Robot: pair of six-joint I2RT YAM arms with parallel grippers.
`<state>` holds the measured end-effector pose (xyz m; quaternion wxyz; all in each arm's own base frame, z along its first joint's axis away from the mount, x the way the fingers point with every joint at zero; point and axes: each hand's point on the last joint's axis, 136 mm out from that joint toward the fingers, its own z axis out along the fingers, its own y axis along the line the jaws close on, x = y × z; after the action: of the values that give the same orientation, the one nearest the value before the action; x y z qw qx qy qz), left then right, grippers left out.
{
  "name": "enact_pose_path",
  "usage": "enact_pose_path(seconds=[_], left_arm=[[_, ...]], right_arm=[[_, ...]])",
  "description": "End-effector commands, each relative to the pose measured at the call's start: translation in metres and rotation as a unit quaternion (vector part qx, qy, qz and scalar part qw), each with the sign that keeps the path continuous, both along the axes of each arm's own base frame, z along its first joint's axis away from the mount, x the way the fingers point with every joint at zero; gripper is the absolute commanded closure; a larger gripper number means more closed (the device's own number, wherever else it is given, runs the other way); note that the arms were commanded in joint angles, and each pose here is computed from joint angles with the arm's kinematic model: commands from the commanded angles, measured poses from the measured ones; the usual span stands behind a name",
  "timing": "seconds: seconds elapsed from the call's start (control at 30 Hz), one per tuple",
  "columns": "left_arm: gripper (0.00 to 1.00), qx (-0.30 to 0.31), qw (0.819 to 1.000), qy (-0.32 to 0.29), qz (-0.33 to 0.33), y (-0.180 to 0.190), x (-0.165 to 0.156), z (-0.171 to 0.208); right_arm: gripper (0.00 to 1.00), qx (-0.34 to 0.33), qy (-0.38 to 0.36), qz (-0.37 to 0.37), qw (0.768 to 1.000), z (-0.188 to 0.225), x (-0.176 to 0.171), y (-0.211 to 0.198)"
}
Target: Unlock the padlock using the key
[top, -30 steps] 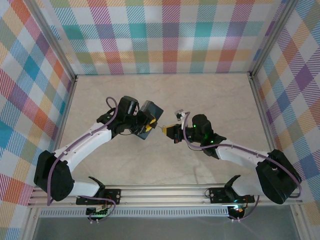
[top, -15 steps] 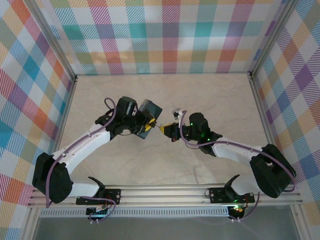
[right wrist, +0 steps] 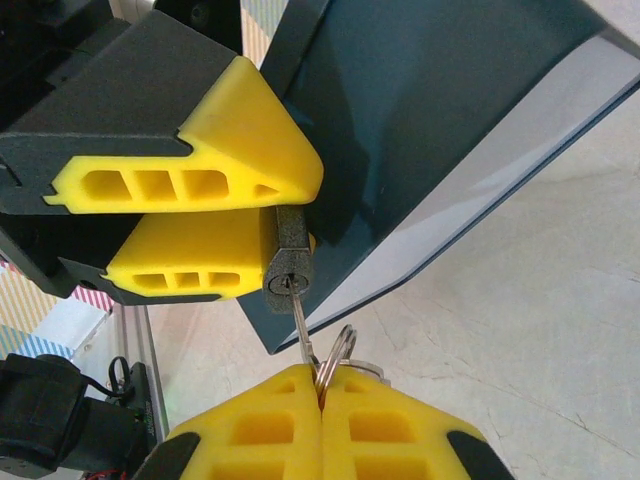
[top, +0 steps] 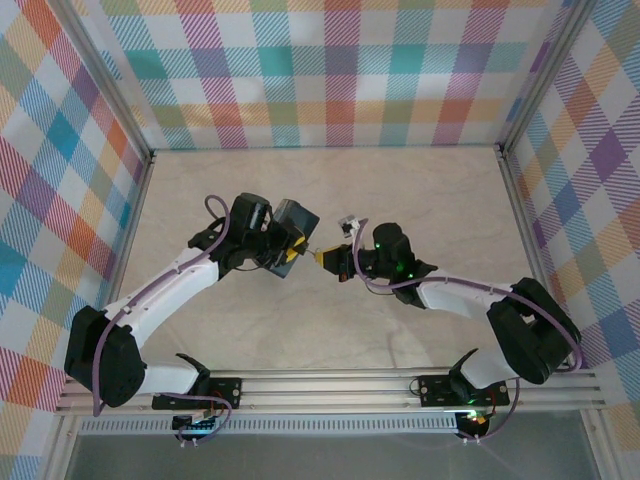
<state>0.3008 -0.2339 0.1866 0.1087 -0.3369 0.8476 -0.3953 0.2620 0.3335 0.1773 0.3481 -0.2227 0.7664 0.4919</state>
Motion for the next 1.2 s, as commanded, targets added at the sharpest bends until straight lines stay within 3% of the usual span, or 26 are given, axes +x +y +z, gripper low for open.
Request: enact_pose_path(seconds=[0.0,0.37,0.67,0.97,1.17], left_arm=[[0.85,-0.038,0.998,-0.024,-0.048,-0.016,-0.010,0.022],[0.86,-0.037,0.998,-0.030,-0.045,-0.005,0.001,0.024],[0.86,-0.020,0.990,-0.038,-0.131,-0.018,-0.006,0.025],[0.87,-0.018,0.992,-0.009,-0.125,-0.014,-0.006,0.007],[0.88,-0.025,0.993,-0.010,-0.113,-0.007,0.001,0.012]], right_arm=[[1.00,0.021,-0.049,0.022,0.998,0.032,-0.001,0.019],[1.00,0.026,-0.064,0.026,0.997,0.027,-0.011,0.022],[1.00,0.043,-0.076,0.041,0.995,0.033,-0.015,0.026],[1.00,0.043,-0.084,0.049,0.994,0.035,-0.022,0.028],[1.00,0.007,-0.060,0.050,0.997,0.012,-0.035,0.014]])
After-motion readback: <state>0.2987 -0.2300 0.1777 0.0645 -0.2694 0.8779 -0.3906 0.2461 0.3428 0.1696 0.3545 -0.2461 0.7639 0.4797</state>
